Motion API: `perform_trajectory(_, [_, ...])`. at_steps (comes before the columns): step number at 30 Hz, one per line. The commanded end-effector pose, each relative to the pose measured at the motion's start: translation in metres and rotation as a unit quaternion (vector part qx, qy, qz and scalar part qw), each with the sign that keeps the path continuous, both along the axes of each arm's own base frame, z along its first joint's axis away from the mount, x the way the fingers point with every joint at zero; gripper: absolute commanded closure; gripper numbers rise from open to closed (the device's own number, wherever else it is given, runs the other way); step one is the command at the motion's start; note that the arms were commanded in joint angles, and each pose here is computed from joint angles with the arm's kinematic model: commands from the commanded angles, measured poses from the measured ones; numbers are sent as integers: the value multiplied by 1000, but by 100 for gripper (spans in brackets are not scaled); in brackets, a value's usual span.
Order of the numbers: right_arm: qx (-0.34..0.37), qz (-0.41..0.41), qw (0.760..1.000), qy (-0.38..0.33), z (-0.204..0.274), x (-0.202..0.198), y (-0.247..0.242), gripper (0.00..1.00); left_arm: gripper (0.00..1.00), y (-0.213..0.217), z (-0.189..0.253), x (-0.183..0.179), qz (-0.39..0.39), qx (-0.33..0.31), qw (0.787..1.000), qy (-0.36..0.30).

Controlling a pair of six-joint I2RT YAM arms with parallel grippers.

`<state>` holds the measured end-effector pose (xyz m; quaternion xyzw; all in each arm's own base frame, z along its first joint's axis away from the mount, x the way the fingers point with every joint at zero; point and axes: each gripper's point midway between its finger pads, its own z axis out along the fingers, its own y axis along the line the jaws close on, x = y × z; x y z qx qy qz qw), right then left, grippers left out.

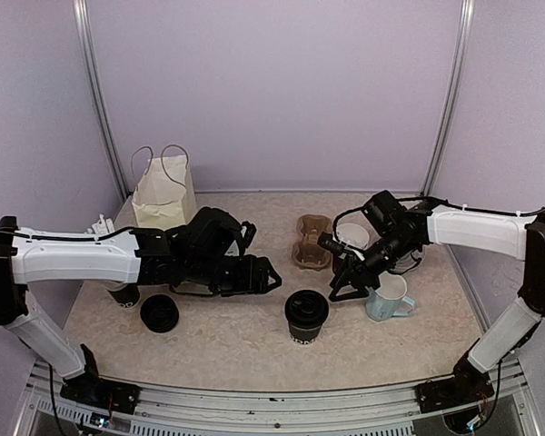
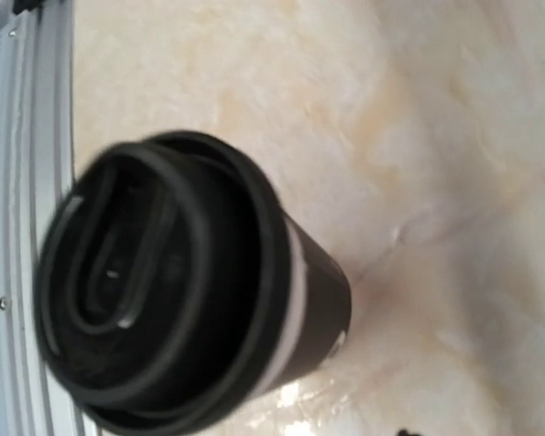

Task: Pack the takeout coffee

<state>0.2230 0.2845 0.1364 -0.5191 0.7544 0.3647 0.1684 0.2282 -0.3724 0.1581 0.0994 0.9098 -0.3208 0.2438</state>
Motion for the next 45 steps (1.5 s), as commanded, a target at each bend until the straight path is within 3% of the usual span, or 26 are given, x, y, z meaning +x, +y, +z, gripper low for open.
perform_trajectory(1, [-10,-27,999,46,4,6,0,46,27,-37,18,-9,-40,-80,996,6])
perform_trajectory(15, [1,-8,993,121,-7,-5,8,52,32,-68,-20,-7,-74,-60,995,21])
perform_trajectory(25, [-7,-7,985,171,-25,-10,10,54,39,-56,-58,-20,-80,-30,995,60])
perform_trajectory(39, [-140,-96,965,198,-102,17,-5,64,49,-28,-121,-39,-69,2,989,134])
perform_trajectory(42, [-120,-86,971,187,-88,20,1,64,49,-30,-119,-39,-72,1,989,130])
perform_trajectory(45, [-53,-49,980,185,-51,12,14,65,45,-35,-104,-32,-81,5,992,98])
